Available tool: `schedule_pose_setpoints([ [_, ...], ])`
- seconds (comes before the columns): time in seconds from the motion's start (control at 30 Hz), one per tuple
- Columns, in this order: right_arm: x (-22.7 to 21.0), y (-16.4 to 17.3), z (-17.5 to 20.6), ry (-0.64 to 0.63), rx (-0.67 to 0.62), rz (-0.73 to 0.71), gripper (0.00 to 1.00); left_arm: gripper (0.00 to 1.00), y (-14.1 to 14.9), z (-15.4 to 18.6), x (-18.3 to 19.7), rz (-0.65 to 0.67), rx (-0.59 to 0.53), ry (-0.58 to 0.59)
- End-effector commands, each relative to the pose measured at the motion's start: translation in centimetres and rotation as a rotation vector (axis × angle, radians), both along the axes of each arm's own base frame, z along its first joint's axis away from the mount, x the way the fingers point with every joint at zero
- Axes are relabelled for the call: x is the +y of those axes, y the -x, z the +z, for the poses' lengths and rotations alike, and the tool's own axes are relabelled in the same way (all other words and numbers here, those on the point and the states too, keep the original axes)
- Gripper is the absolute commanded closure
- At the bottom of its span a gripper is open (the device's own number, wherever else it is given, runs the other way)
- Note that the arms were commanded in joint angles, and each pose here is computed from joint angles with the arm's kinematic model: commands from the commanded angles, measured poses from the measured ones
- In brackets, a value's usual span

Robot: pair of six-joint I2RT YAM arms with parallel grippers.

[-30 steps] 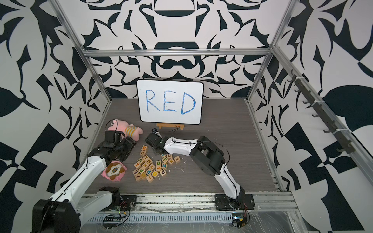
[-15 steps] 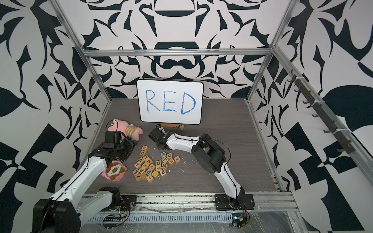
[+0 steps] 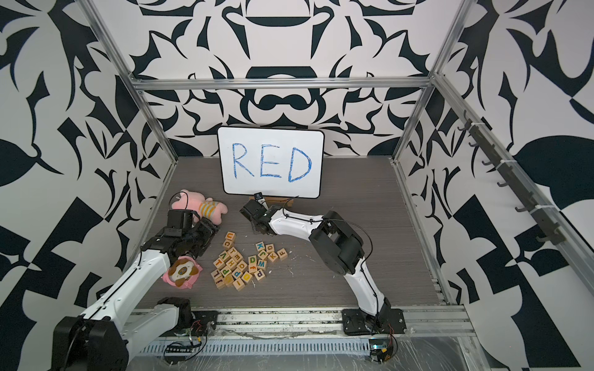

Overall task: Assemble the uppercase word "red" with letter blocks
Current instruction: Adjust the letter block at the center of the board.

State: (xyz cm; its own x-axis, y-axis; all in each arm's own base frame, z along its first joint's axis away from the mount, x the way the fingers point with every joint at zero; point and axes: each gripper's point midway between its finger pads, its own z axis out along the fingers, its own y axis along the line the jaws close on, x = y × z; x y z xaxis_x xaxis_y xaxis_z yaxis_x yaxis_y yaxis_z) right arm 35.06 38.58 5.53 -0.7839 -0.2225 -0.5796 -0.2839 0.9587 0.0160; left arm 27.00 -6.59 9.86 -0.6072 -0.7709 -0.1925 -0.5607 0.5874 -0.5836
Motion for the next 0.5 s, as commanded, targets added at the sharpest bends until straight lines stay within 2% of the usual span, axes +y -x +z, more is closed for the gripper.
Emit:
schedule_pose_setpoints([
  [0.0, 1.7, -0.5, 4.1, -0.101, -0.058, -0.062, 0.34, 0.27, 0.2, 0.1, 0.1, -0.006, -0.003, -0.004],
  [0.17, 0.4, -1.9, 3.4, 0.019, -0.083, -0.165, 0.30, 0.27, 0.3, 0.2, 0.2, -0.007, -0.004, -0.009],
  [0.47, 0.5, -3.3, 1.5, 0.027, -0.075, -0.217, 0.33, 0.27, 0.2, -0.2, 0.1, -0.008, 0.006, -0.004],
])
